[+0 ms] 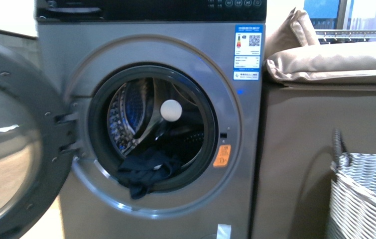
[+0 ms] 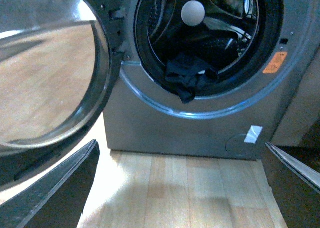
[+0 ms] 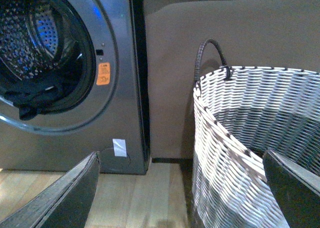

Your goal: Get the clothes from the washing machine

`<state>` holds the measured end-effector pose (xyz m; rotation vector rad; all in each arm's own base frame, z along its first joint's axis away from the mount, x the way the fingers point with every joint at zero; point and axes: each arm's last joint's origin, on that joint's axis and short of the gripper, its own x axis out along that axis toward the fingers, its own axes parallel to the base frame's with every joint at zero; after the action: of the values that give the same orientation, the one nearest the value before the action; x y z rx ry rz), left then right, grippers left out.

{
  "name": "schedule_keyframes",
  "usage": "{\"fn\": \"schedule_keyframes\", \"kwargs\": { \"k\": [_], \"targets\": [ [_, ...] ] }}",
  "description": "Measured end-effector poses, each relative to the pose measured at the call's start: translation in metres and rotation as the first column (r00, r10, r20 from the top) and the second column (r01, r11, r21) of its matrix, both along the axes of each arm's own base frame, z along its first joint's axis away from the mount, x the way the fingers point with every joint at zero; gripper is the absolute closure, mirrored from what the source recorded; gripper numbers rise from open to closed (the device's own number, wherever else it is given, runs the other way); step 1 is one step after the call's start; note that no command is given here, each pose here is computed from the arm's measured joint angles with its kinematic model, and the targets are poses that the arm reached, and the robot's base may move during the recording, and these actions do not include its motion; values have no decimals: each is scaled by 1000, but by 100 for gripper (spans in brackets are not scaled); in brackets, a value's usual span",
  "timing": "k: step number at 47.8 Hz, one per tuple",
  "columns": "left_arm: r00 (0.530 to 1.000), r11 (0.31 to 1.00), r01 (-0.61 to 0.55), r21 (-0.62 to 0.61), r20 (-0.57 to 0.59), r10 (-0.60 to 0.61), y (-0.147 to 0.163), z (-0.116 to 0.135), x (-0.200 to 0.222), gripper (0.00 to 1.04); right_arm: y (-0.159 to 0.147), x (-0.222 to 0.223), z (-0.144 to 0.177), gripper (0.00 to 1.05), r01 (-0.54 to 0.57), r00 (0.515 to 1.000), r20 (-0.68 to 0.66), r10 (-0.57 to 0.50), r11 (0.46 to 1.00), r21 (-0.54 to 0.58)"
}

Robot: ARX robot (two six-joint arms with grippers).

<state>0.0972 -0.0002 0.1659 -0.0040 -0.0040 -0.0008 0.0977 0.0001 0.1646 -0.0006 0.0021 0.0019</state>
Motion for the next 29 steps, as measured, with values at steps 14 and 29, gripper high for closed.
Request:
{"fn": "schedule_keyframes", "kwargs": {
  "k": [14,29],
  "targets": [
    [1000,1000,2,0,1,-2,0,0,0,7,0,0,0,8,3,1000,1,-3,1000,0],
    [1000,1000,2,0,-1,-2,0,0,0,7,0,0,0,8,0,1000,1,0,1000,0]
  ]
}}
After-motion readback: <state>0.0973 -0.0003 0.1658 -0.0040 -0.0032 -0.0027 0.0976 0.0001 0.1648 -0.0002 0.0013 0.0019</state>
